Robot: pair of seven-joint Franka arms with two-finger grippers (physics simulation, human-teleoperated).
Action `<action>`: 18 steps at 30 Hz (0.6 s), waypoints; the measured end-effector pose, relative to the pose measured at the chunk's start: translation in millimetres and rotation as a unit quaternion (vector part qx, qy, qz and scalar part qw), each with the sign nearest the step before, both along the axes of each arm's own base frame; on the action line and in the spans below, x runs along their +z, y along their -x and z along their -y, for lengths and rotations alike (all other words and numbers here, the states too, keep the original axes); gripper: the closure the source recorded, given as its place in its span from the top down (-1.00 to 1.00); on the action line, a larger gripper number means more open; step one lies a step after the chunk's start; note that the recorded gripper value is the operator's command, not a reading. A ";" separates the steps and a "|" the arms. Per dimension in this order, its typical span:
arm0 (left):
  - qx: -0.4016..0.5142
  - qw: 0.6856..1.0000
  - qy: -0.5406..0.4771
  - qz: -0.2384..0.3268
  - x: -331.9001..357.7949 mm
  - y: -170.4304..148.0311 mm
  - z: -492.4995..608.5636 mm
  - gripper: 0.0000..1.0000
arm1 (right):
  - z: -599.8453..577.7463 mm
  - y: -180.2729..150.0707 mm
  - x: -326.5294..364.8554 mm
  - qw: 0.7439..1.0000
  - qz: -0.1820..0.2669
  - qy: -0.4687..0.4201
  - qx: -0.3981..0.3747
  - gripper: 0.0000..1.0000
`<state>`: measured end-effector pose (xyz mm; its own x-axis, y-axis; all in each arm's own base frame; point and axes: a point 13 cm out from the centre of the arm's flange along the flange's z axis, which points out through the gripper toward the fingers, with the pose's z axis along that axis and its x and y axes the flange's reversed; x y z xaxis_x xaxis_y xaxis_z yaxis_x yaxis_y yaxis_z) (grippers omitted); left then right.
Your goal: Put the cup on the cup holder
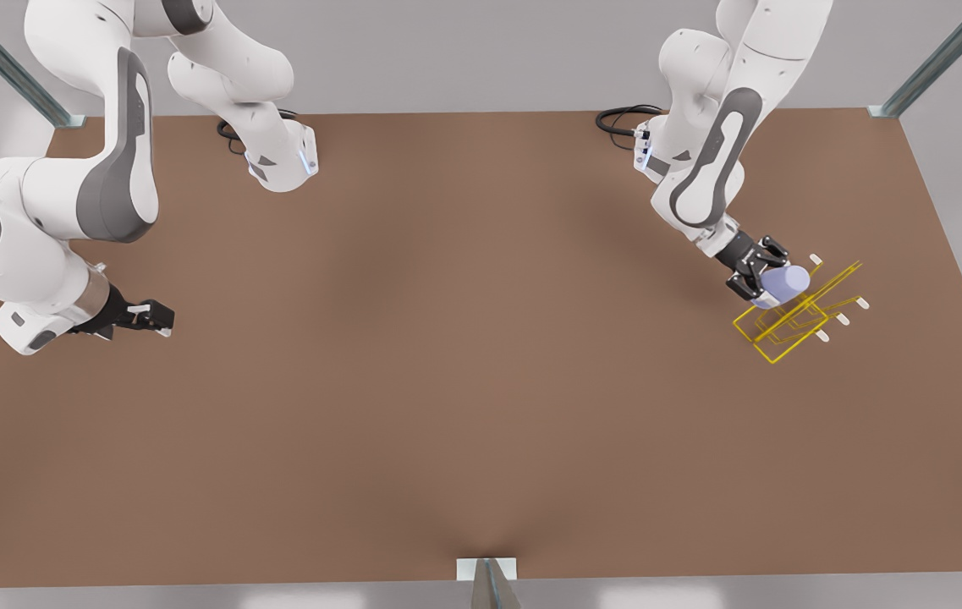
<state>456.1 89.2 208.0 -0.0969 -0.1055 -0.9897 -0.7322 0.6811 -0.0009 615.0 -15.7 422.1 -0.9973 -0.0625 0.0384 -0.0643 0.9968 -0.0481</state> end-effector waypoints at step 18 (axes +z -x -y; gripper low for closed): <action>0.007 0.999 0.017 0.026 15.0 -7.3 -26.7 0.53 | 3.3 -0.9 -4.1 1.000 -0.003 0.000 -0.001 1.00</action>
<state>463.5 115.9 223.0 -0.0438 -0.1402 -0.9891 -0.7399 0.6698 -0.0622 615.9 -19.0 418.0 -0.9972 -0.0606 0.0440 -0.0627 0.9969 -0.0468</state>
